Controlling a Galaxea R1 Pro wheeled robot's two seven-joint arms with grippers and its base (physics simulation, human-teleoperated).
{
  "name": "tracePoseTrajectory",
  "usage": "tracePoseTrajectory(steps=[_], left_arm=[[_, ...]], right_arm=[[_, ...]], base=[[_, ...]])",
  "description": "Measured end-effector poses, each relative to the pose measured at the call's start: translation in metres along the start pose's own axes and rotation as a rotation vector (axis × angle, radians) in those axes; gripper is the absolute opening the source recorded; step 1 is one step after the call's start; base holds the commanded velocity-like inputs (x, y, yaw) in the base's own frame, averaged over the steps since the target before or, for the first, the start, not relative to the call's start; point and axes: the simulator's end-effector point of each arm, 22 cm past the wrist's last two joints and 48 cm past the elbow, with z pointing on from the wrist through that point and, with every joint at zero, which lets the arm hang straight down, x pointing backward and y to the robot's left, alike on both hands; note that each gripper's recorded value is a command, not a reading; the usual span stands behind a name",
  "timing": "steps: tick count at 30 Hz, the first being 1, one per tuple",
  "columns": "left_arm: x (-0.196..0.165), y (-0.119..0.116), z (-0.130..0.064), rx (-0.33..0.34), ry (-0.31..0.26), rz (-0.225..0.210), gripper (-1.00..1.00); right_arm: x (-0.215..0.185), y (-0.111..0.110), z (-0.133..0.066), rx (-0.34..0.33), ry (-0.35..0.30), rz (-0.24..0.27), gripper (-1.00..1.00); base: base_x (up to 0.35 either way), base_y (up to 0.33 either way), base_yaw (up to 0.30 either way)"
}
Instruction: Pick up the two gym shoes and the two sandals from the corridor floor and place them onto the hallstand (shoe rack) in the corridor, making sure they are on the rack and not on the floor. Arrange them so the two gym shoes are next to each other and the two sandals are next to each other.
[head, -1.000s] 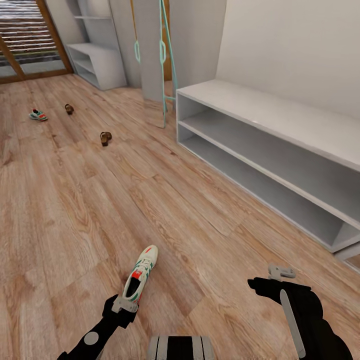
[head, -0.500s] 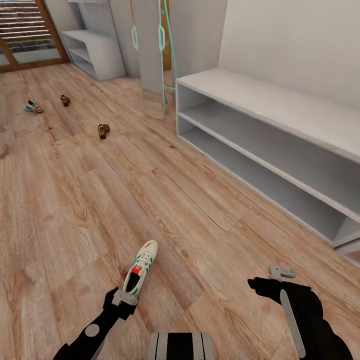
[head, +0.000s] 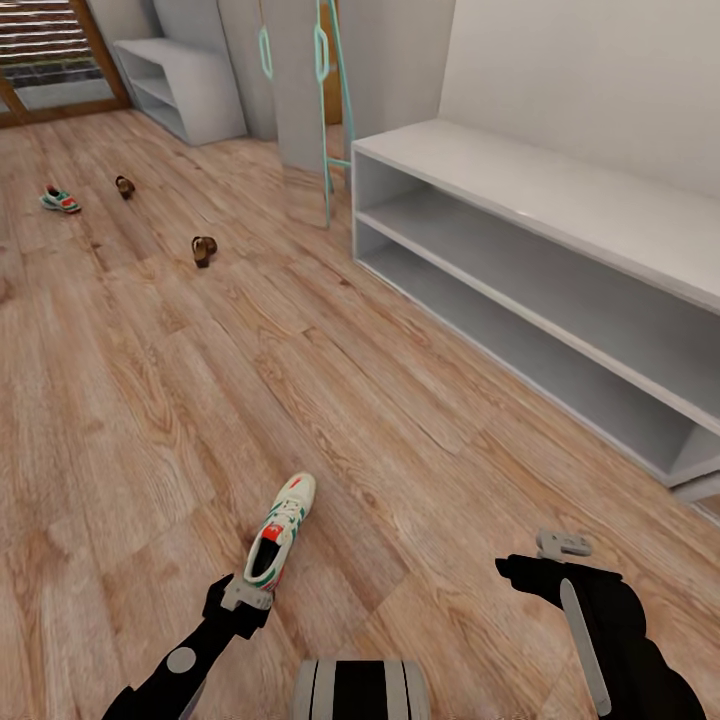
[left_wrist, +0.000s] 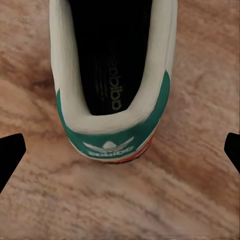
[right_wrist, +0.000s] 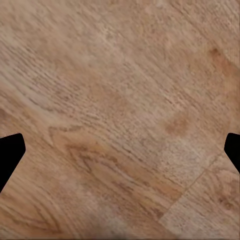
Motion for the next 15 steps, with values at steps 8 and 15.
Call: tracePoseTrajectory(steps=[8,15], left_arm=[[0.023,-0.006,0.005,0.013,0.042,-0.006,1.0],[0.044,-0.013,0.009,0.026,0.079,-0.013,1.0]], right_arm=[[0.016,-0.001,0.016,0.007,0.044,-0.004,1.0],[0.03,-0.003,0.029,0.015,0.083,-0.006,1.0]], base=[[0.0,0.0,0.0],[0.0,0.0,0.0]])
